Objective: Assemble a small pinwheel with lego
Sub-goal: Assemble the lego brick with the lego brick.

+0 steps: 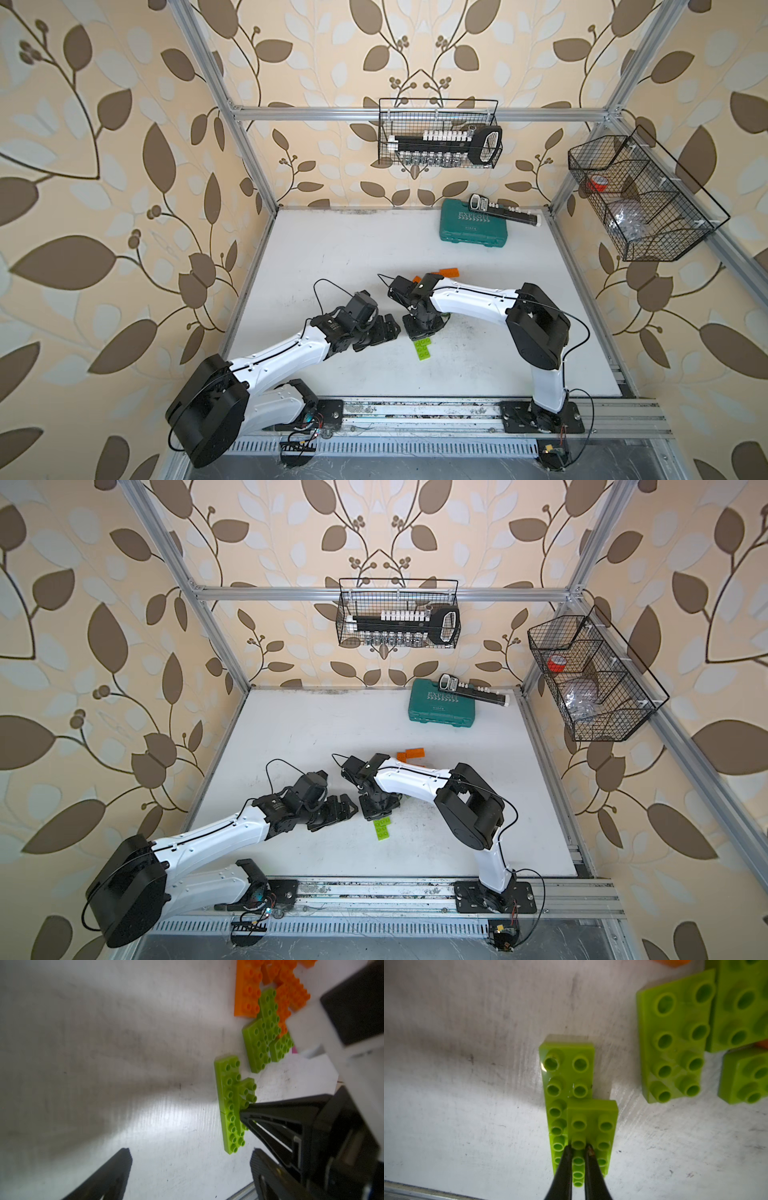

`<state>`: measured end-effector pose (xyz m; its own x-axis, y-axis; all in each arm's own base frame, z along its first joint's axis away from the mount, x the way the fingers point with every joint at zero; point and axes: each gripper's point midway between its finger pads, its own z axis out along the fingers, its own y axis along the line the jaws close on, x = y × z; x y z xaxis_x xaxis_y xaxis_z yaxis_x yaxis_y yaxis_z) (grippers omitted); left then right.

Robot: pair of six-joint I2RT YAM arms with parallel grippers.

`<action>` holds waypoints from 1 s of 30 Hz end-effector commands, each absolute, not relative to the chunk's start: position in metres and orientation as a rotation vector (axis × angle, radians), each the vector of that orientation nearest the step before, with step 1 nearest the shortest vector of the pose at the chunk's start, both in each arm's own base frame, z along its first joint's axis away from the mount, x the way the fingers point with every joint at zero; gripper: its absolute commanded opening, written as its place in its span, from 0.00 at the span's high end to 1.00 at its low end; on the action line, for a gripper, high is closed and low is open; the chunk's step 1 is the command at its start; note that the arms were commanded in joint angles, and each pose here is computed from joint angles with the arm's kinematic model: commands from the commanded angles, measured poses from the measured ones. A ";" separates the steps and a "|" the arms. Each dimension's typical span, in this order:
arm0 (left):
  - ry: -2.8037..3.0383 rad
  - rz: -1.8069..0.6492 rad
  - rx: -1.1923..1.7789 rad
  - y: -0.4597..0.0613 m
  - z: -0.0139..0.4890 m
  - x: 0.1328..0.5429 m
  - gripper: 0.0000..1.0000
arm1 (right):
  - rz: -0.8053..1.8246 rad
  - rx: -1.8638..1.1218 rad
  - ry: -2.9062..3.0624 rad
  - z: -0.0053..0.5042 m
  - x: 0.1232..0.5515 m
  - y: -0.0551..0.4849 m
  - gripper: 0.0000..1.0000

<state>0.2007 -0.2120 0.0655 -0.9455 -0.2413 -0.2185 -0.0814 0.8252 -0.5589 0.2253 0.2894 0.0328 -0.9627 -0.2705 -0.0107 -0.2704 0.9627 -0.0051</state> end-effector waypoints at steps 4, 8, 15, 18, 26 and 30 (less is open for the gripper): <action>2.708 -0.780 -0.222 -0.228 0.065 0.203 0.08 | -0.151 -0.387 3.167 0.003 0.217 0.264 0.90; 2.689 -0.767 -0.249 -0.223 0.067 0.206 0.08 | -0.191 -0.391 3.183 -0.006 0.214 0.260 0.90; 2.665 -0.791 -0.330 -0.203 0.069 0.215 0.08 | -0.267 -0.387 3.186 -0.011 0.213 0.252 0.90; 2.659 -0.785 -0.332 -0.198 0.073 0.217 0.08 | -0.256 -0.371 3.167 -0.001 0.216 0.254 0.90; 2.661 -0.810 -0.322 -0.201 0.075 0.220 0.07 | -0.143 -0.355 3.146 0.025 0.215 0.264 0.89; 2.661 -0.812 -0.321 -0.201 0.075 0.219 0.08 | -0.093 -0.365 3.153 0.029 0.209 0.272 0.88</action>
